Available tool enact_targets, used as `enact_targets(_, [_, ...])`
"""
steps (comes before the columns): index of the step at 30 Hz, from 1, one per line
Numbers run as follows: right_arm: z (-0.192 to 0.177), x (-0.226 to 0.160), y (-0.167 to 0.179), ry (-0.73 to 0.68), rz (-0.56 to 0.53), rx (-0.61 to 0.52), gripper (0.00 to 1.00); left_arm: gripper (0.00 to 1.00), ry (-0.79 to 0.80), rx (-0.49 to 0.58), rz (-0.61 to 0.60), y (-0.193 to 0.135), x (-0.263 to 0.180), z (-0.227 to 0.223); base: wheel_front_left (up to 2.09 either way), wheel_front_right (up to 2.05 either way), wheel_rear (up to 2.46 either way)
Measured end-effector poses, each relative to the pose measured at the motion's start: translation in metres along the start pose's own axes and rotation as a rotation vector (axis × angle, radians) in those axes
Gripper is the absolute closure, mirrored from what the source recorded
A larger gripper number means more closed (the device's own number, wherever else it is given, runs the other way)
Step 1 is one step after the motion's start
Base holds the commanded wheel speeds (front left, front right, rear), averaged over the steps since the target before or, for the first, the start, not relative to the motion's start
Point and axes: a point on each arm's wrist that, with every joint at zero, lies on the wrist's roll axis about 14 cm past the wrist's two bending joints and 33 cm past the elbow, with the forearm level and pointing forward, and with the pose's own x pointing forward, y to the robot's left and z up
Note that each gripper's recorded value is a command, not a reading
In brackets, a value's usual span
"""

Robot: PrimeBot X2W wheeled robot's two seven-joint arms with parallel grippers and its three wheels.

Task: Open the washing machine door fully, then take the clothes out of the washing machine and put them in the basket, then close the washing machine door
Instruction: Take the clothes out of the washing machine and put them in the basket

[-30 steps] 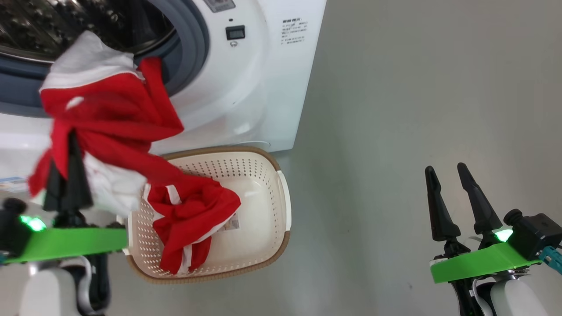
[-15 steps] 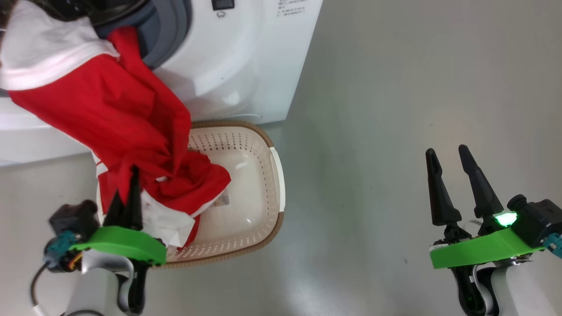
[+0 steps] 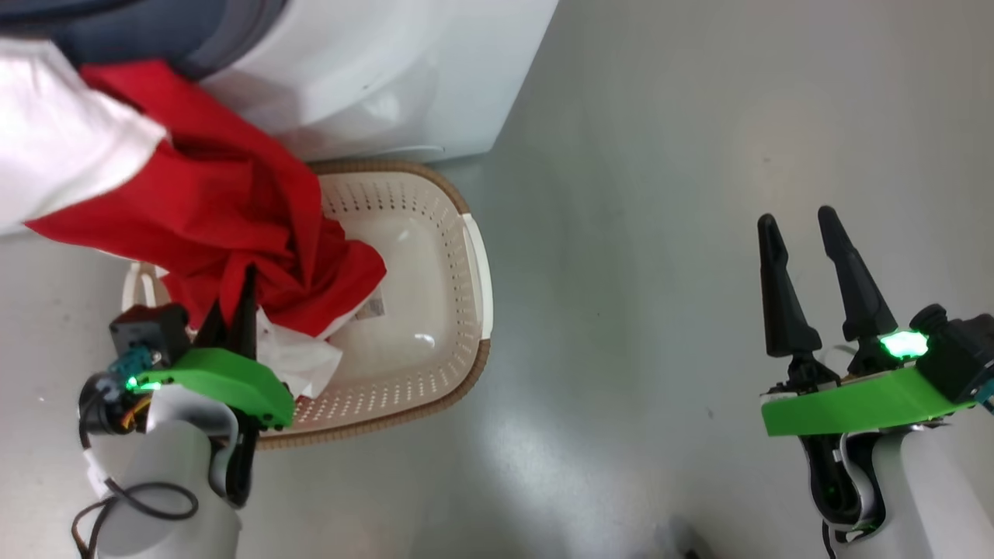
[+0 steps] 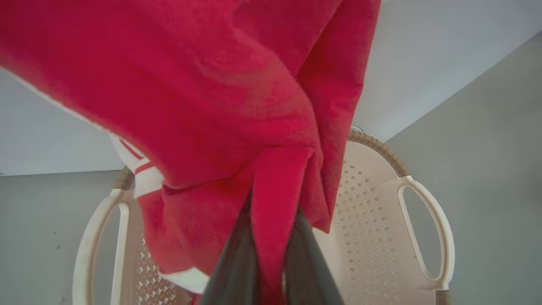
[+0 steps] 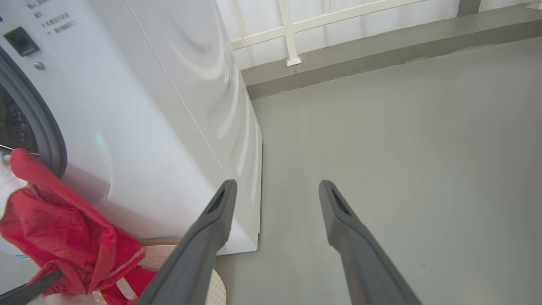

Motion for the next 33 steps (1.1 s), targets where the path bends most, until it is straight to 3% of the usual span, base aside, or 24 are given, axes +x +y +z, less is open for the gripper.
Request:
enact_targets(18, [-0.022, 0.014, -0.011, 0.042, -0.021, -0.005, 0.00, 0.97, 0.173, 0.017, -0.012, 0.004, 0.028, -0.056, 0.00, 0.00, 0.00])
enact_targets(19, [-0.024, 0.014, -0.012, 0.046, -0.023, -0.006, 0.00, 0.93, 0.176, 0.016, -0.013, 0.004, 0.030, -0.057, 0.00, 0.00, 0.00])
enact_targets(23, [-0.027, 0.015, -0.013, 0.055, -0.026, -0.006, 0.00, 0.54, 0.191, 0.015, -0.010, 0.007, 0.031, -0.062, 0.00, 0.00, 0.00])
enact_targets(25, [-0.027, 0.015, -0.013, 0.053, -0.025, -0.006, 0.00, 0.07, 0.194, 0.014, -0.009, 0.007, 0.030, -0.062, 0.00, 0.00, 0.00])
enact_targets(26, [-0.026, 0.015, -0.012, 0.052, -0.024, -0.006, 0.00, 0.00, 0.192, 0.014, -0.009, 0.007, 0.030, -0.062, 0.00, 0.00, 0.00])
enact_targets(33, [-0.018, 0.014, -0.005, 0.032, -0.007, 0.001, 0.00, 0.00, 0.146, 0.001, -0.006, 0.006, 0.028, -0.042, 0.00, 0.00, 0.00])
